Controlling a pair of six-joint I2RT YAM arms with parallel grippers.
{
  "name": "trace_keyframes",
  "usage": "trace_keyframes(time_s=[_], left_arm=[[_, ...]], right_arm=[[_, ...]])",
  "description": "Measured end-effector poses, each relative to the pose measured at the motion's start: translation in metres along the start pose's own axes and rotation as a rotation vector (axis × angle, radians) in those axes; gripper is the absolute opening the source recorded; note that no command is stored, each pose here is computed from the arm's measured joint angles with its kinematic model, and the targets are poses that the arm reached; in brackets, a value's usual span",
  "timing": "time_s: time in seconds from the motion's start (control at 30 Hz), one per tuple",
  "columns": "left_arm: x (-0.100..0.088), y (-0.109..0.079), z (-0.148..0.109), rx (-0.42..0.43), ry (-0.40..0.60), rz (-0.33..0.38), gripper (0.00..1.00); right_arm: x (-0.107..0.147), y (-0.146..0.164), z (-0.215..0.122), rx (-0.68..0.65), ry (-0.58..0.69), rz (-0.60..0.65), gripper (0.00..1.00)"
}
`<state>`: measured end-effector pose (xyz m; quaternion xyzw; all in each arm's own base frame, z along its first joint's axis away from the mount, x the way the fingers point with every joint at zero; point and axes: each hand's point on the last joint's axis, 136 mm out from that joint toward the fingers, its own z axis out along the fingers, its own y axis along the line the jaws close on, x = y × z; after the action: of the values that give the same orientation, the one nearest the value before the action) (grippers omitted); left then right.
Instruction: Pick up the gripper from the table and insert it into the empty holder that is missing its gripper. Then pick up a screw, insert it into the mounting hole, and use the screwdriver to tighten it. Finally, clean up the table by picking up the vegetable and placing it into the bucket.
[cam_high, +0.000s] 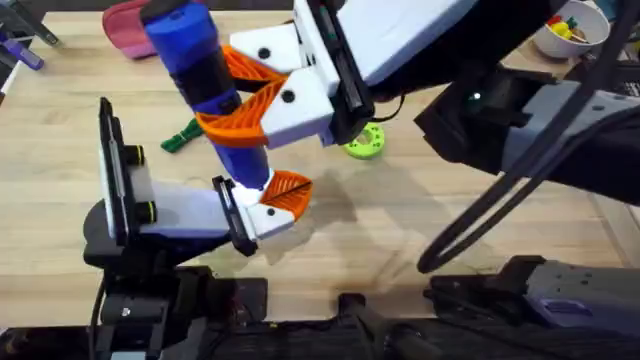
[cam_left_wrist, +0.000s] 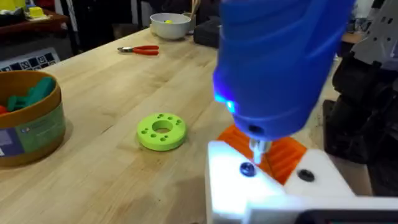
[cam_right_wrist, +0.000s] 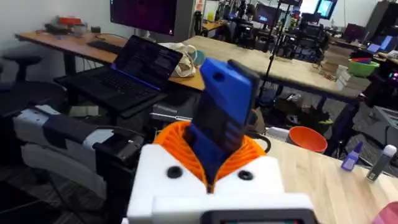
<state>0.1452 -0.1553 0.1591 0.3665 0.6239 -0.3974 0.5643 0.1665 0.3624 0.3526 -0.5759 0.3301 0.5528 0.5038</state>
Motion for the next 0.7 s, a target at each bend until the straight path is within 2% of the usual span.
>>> trace_keyframes(time_s=[0.7], left_arm=[[0.0000,0.0000,0.0000,0.000,0.000,0.000,0.016]], right_arm=[[0.0081,-0.0029,0.0012,0.001,0.009,0.007,0.007]])
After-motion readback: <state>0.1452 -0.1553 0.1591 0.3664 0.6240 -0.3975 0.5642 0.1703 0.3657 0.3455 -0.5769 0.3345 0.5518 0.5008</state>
